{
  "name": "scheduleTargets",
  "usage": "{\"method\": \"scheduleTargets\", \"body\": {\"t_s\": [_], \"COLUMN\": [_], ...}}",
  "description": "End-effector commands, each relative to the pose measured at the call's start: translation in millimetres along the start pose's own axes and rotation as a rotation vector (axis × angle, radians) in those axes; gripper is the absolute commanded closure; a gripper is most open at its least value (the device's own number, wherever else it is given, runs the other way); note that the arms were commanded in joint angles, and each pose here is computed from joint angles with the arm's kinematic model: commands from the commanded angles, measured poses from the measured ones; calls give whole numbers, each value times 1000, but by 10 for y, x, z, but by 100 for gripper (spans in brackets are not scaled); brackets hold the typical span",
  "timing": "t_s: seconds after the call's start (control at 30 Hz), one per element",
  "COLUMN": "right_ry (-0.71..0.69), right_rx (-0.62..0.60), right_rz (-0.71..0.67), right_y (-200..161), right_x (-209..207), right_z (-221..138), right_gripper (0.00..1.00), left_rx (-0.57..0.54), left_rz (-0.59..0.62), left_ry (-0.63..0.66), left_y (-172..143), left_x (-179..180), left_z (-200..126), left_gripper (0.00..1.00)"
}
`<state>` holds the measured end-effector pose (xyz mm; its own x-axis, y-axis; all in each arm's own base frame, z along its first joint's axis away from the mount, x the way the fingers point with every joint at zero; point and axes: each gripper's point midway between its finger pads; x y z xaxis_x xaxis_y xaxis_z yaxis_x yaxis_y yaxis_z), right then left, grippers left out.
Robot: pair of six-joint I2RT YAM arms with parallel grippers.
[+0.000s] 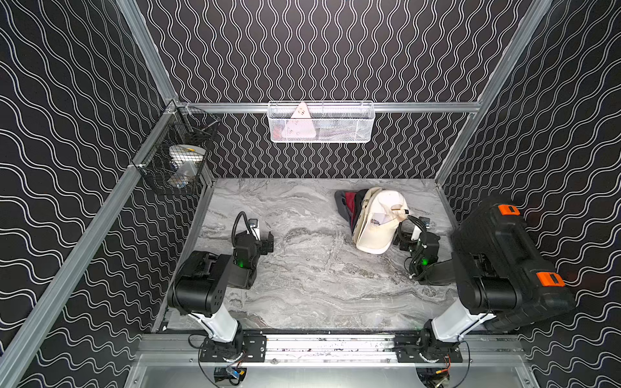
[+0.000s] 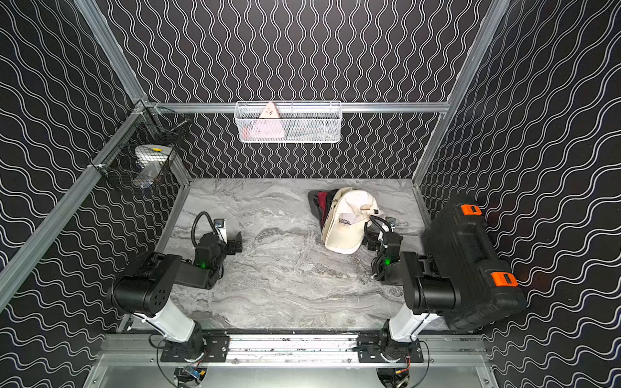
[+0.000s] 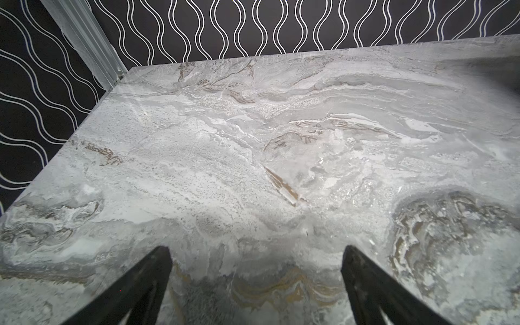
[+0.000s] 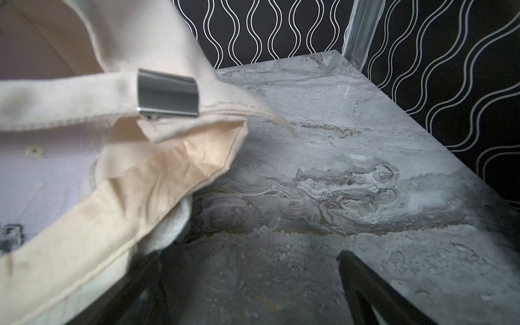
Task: Open the adjustable buckle of the baseball cap
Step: Pick up the baseball cap.
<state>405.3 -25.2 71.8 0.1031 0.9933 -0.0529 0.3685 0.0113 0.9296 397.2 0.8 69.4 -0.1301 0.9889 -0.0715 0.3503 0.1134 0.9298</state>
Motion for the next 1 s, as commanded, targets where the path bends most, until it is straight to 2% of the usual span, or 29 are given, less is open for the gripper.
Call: {"method": "scheduleTargets", "body": {"t_s": [0.0, 0.97], "right_ry": [19, 20], "right_rx": [4, -2], "right_rz": [15, 14], "right_y": [4, 6], "right_x": [25, 28], "right_z": [-2, -7], "right_gripper": [0, 0], "left_rx": [-30, -27], "left_rz": [2, 0], "left_ry": [0, -2], "left_y": [78, 81], "left_x": [-2, -2], "left_z": [-6, 6], "left_gripper": [1, 1]}}
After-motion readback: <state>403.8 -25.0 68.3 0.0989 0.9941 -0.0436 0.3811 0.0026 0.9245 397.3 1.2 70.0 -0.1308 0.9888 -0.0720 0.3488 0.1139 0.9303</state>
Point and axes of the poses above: each gripper's point midway between its finger pads, its own z axis out along the fingers, its own x axis along the line the jaws close on, y = z × x, and after that the axes turned 8 degrees about -z, right-handed
